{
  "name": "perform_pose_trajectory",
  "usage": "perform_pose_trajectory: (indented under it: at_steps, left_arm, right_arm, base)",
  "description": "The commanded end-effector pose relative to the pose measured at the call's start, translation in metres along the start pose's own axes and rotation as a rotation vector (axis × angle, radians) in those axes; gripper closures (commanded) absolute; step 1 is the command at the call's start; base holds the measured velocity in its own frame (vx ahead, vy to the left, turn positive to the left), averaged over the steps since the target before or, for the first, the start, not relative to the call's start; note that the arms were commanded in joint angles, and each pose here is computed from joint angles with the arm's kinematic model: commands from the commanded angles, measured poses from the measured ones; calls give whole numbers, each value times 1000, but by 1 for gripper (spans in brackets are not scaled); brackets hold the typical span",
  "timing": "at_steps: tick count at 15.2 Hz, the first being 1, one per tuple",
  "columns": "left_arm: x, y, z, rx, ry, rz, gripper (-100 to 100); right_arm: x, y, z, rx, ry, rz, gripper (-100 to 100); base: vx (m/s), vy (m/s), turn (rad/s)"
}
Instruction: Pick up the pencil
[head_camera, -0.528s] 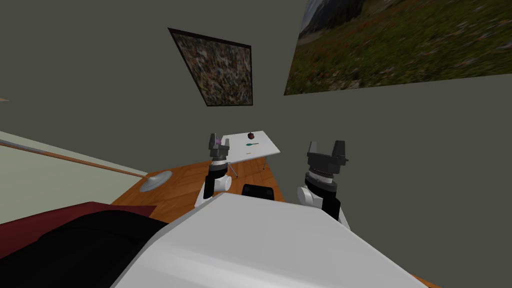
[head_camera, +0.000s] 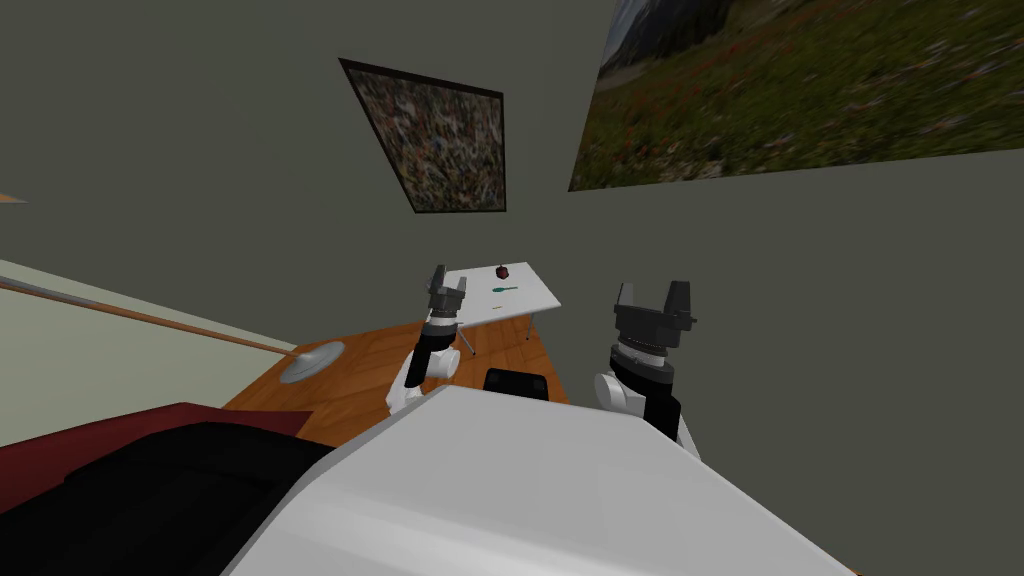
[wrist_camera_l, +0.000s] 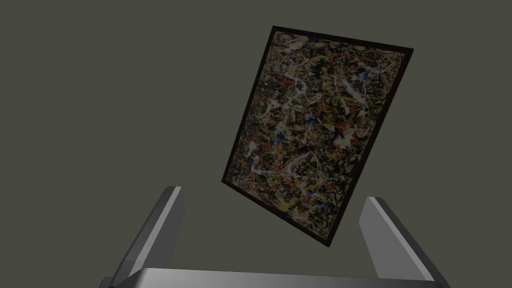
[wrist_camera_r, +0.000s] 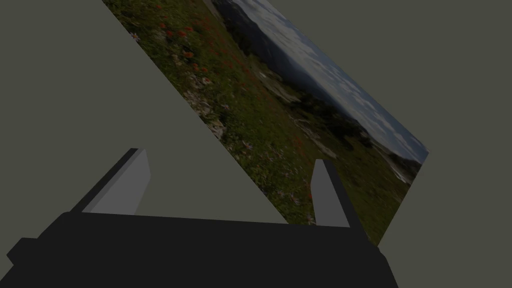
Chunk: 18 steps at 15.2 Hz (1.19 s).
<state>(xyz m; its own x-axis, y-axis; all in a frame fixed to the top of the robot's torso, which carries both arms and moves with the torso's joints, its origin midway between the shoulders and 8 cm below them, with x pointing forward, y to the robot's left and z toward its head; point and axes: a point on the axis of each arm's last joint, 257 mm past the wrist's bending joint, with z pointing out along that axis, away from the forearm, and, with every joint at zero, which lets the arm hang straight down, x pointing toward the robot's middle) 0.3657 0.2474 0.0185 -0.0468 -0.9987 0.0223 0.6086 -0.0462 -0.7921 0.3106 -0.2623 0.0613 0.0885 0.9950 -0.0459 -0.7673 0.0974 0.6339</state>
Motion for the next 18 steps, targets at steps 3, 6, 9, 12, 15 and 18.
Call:
perform_pose_trajectory:
  at_steps: [3,6,9,12,15,18]
  left_arm:
    - [11,24,15,-58,58,2,-100]
    - [17,46,27,-106,82,-9,-100]
    - [19,60,34,-144,90,-18,-100]
    - [25,88,47,-206,103,-42,-100]
    - [28,109,52,-264,103,-56,-100]
    - [32,127,60,-310,106,-72,-100]
  right_arm:
    - [0,0,0,0,0,0,0]
    - [0,0,0,0,0,0,0]
    - [0,0,0,0,0,0,0]
    - [0,0,0,0,0,0,0]
    - [0,0,0,0,0,0,0]
    - [0,0,0,0,0,0,0]
  base:
    - [33,-8,15]
    - [41,-13,16]
    - [35,-10,12]
    - [37,-10,11]
    - [40,-13,10]
    - [28,-11,4]
